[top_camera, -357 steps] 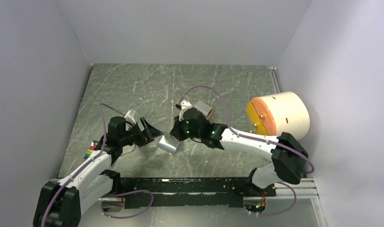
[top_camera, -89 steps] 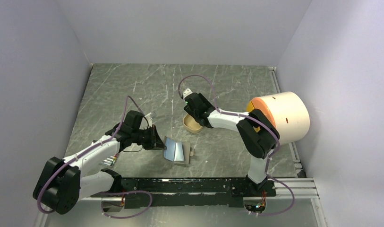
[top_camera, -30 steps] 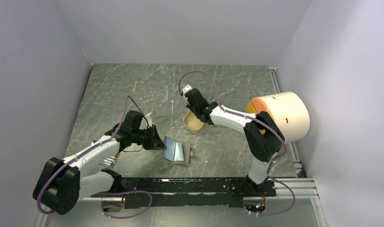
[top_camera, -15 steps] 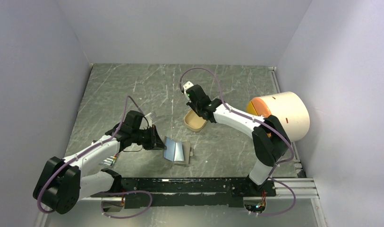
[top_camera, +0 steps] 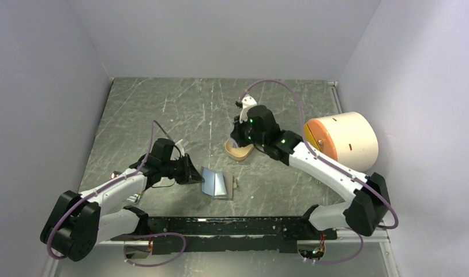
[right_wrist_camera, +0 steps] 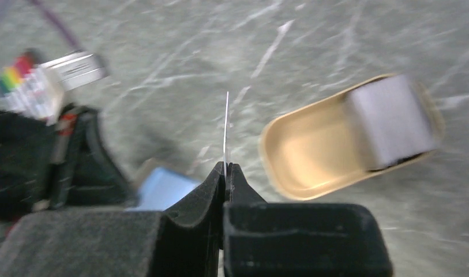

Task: Put the credit cards into the card holder
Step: Pick up the credit card from the storage box, then insert the credit card into the card holder.

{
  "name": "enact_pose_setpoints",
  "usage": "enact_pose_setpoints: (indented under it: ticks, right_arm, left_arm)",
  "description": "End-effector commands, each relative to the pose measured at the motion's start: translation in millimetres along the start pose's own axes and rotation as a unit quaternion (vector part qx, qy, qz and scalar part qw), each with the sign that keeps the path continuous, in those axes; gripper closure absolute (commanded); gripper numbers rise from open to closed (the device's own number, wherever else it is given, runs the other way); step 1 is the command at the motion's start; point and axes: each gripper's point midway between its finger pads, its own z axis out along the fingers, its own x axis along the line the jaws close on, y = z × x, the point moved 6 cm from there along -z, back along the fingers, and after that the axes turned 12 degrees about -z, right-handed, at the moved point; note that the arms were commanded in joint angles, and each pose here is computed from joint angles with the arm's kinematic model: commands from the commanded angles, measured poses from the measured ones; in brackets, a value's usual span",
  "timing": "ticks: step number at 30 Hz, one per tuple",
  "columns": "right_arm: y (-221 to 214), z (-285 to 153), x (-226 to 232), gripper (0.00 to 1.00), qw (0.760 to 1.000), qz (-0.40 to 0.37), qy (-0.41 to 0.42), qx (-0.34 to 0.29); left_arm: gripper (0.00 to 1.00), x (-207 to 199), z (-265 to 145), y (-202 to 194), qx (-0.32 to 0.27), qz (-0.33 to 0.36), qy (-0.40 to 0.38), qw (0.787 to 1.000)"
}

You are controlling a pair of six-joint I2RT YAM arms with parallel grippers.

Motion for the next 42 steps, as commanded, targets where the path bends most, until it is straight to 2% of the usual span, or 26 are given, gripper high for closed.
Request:
enact_pose_setpoints:
  ticks: [1, 7, 10, 12, 25, 31, 36, 42]
  right_arm:
    - [-16, -8, 56, 1.00, 0.982, 0.146, 0.123, -0.013]
    - [-45, -10, 101, 1.00, 0.947, 0.254, 0.199, -0.009]
    - [-63, -3, 111, 1.00, 0.946, 0.257, 0.198, 0.010]
    - [-75, 4, 113, 1.00, 0.947, 0.256, 0.195, 0.023]
    - [-132, 24, 104, 1.00, 0.958, 0.228, 0.144, 0.091]
    - [-151, 28, 98, 1.00, 0.956, 0.237, 0.148, 0.089]
    - [-157, 30, 95, 0.98, 0.953, 0.242, 0.161, 0.084]
    - [-161, 28, 92, 0.99, 0.942, 0.275, 0.176, 0.075]
  left_arm:
    - [0.91, -7, 5, 8, -0.023, 0.003, -0.018, 1.000]
    - [0.91, 2, 11, 7, -0.021, -0.006, -0.006, 1.000]
    - [0.89, 7, 12, 7, -0.023, -0.009, 0.008, 1.000]
    - [0.83, 10, 12, 7, -0.027, -0.009, 0.019, 0.999]
    - [0.80, 18, 13, 5, -0.017, -0.009, 0.035, 0.999]
    - [0.77, 24, 13, 4, -0.021, -0.011, 0.052, 0.998]
    - [0.81, 30, 14, 2, -0.019, -0.013, 0.061, 0.998]
    - [0.73, 32, 15, 2, -0.017, -0.013, 0.068, 0.997]
